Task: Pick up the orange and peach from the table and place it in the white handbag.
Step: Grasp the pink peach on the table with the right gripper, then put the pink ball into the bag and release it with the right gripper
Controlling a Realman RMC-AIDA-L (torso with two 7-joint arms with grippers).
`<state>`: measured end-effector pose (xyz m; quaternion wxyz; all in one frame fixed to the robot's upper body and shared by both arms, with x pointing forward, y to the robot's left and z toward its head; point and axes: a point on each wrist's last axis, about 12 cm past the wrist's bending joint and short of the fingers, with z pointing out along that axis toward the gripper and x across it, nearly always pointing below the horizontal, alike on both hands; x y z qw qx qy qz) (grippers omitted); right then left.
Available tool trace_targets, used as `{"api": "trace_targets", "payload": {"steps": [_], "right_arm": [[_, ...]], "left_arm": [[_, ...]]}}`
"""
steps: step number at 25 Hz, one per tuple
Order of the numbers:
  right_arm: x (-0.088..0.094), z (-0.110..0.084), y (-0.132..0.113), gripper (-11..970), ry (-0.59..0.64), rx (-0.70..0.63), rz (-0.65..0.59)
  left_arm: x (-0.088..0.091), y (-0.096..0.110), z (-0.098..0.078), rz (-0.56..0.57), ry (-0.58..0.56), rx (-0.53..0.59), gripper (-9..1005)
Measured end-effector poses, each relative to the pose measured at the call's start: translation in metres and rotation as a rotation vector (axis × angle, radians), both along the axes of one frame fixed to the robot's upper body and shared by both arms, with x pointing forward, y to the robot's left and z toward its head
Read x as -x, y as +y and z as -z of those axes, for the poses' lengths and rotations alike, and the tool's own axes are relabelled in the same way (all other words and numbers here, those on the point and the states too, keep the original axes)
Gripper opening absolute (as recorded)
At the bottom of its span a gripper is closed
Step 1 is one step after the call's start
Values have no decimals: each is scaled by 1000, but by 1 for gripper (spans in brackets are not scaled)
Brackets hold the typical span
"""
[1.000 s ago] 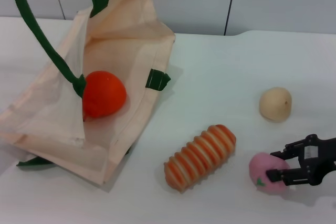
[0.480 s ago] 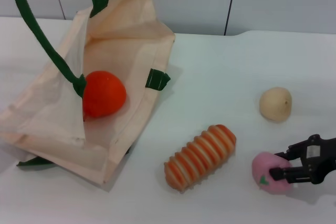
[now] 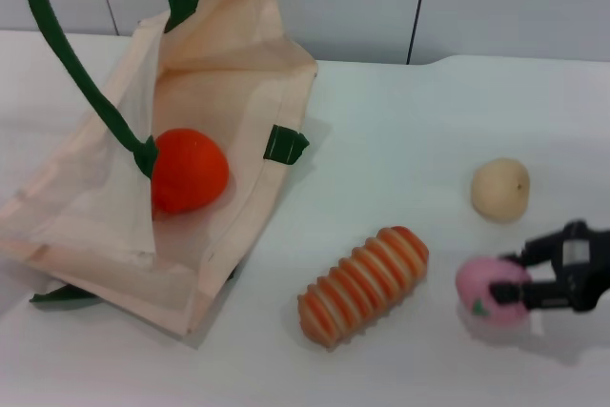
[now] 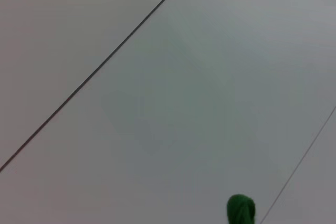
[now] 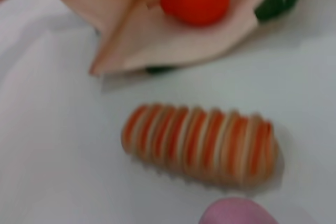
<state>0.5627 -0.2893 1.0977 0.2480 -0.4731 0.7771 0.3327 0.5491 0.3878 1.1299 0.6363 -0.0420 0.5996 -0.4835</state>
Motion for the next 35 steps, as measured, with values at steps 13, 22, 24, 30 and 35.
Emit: {"api": "trace_targets", "payload": {"steps": [13,22,24,30,35], "right_arm": [[-56,-70,72,404,-267,-201,-157],[-87,-79,165,405,-359,-187,-234],[-90,-80,179,403,-374,-174,-230],[-102,-82,211,401,-434,-142,-173],[-107,-80,230,400,-468,-99,-133]], "left_arm": [[-5,-7,-3,27,-14,7,120],[-8,-14,-8,67,-37,17,121],[-8,-15,-8,73,-41,19,120],[-11,-21,-11,96,-53,29,121],[-14,-28,-12,123,-55,41,121]]}}
